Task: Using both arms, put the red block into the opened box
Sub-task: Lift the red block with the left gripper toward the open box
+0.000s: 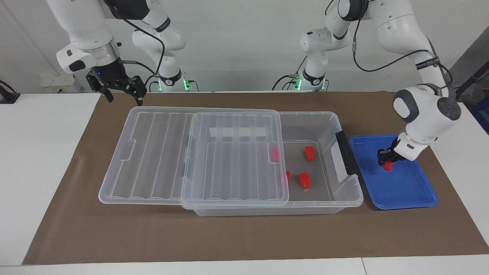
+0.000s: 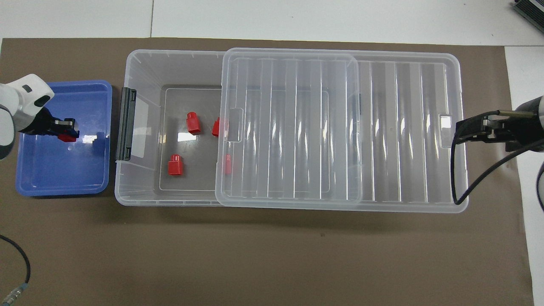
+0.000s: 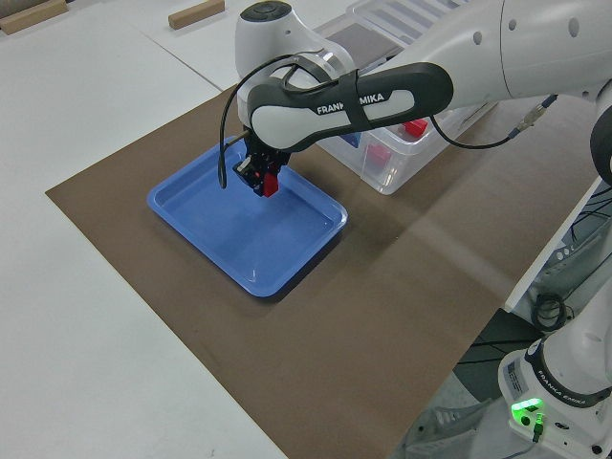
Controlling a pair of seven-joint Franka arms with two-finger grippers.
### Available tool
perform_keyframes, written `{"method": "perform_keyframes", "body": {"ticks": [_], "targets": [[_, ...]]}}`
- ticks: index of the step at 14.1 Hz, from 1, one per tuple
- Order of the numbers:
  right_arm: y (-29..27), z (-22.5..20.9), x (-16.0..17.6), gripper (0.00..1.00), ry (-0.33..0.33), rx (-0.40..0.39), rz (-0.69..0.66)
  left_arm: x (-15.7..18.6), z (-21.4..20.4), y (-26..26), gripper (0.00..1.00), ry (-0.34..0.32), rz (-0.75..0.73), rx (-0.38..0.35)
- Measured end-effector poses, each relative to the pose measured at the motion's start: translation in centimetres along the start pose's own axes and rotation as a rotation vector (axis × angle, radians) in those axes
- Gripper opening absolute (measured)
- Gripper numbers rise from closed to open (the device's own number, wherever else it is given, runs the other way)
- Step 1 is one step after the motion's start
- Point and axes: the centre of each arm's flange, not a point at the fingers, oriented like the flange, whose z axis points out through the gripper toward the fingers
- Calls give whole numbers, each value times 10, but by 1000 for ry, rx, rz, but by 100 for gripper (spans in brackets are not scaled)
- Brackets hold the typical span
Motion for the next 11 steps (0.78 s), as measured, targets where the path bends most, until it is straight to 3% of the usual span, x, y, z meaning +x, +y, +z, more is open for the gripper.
{"method": "perform_keyframes", "body": {"ticks": [3, 5, 9, 11], "targets": [[1, 1, -1, 100, -12, -3, 2, -3, -71, 31, 34, -28, -87, -55], [1, 1, -1, 100, -13, -3, 1, -8, -97, 90, 34, -39, -191, -61], [5, 1, 0, 100, -13, -2, -21, -23, -107, 231, 34, -48, -333, -37], [8, 1, 0, 100, -13, -2, -21, -31, -107, 281, 34, -5, -373, -7]]}}
